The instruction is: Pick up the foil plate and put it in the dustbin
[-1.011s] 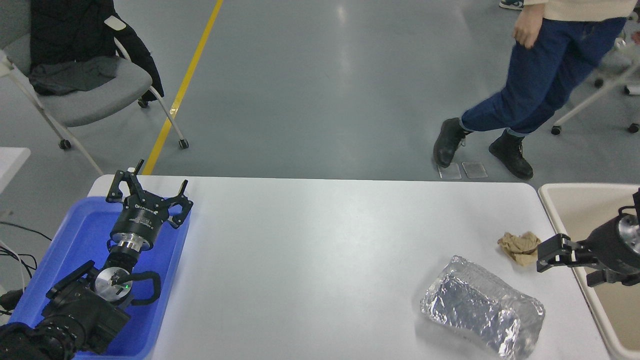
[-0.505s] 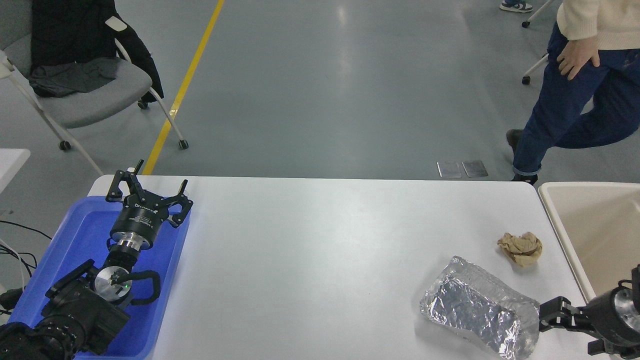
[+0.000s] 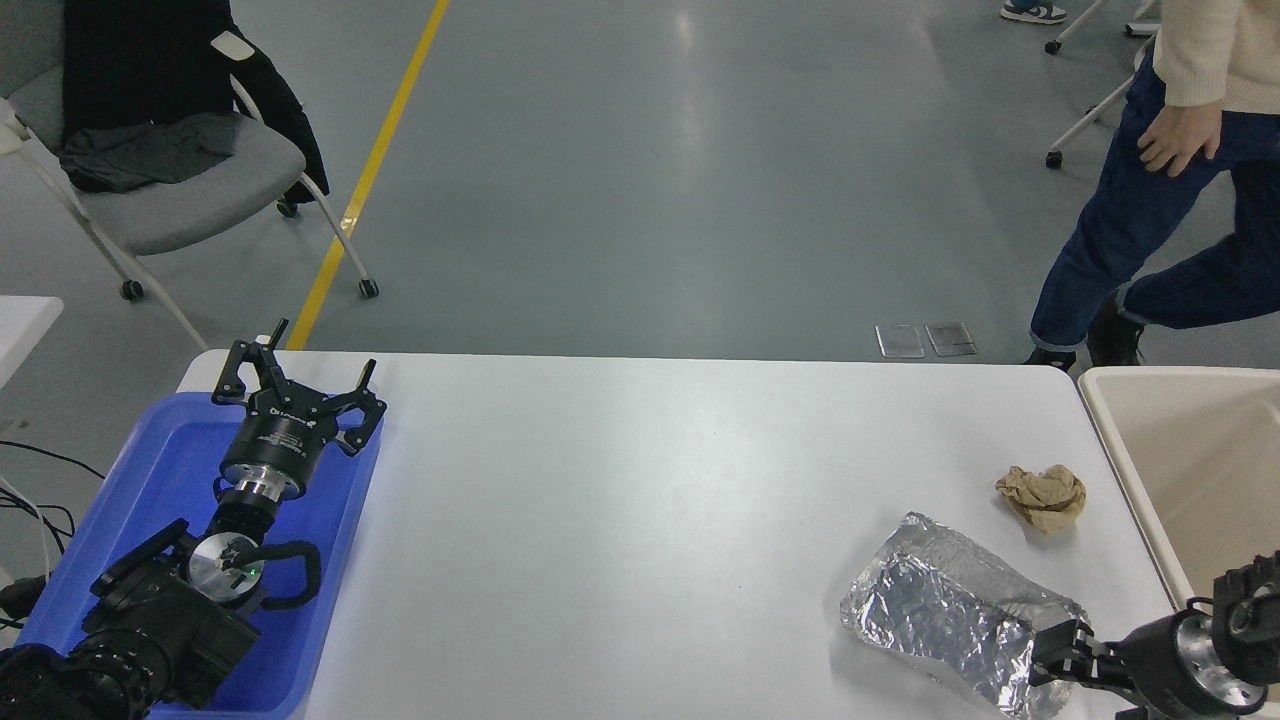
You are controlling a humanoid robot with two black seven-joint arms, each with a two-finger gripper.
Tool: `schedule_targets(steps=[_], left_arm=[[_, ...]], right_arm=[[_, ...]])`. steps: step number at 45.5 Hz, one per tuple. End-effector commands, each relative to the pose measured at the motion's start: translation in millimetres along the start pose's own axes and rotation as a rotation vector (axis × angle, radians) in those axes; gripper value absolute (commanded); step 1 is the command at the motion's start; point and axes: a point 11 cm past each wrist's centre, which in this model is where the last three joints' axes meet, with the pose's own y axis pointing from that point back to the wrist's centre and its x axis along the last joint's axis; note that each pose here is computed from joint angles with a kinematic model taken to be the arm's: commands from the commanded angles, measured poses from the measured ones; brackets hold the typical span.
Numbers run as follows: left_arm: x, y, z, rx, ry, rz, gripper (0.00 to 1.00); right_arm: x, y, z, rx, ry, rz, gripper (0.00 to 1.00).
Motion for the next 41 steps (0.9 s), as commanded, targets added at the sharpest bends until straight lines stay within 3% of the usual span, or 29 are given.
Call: schedule_targets(steps=[1, 9, 13, 19, 41], left_arm=[[0, 0, 0, 0.0, 0.0, 0.0, 1.0], [0, 0, 1, -0.001, -0.001, -0.001, 1.0], [0, 0, 0, 0.0, 0.0, 0.0, 1.0], [0, 0, 1, 0.0, -0.001, 0.001, 1.0], [0, 0, 1, -0.001, -0.001, -0.001, 1.0]], right_arm=[[2, -14, -10, 0.023, -0.037, 0.016, 0.72], [-3, -15, -14, 0.029, -0.037, -0.016, 0.2], [-9, -13, -16, 0.034, -0.045, -0.068, 0.0], [-18, -12, -18, 0.038, -0.056, -0.156, 0.0], [-5, 0, -24, 0.051, -0.047, -0.143, 0.0]])
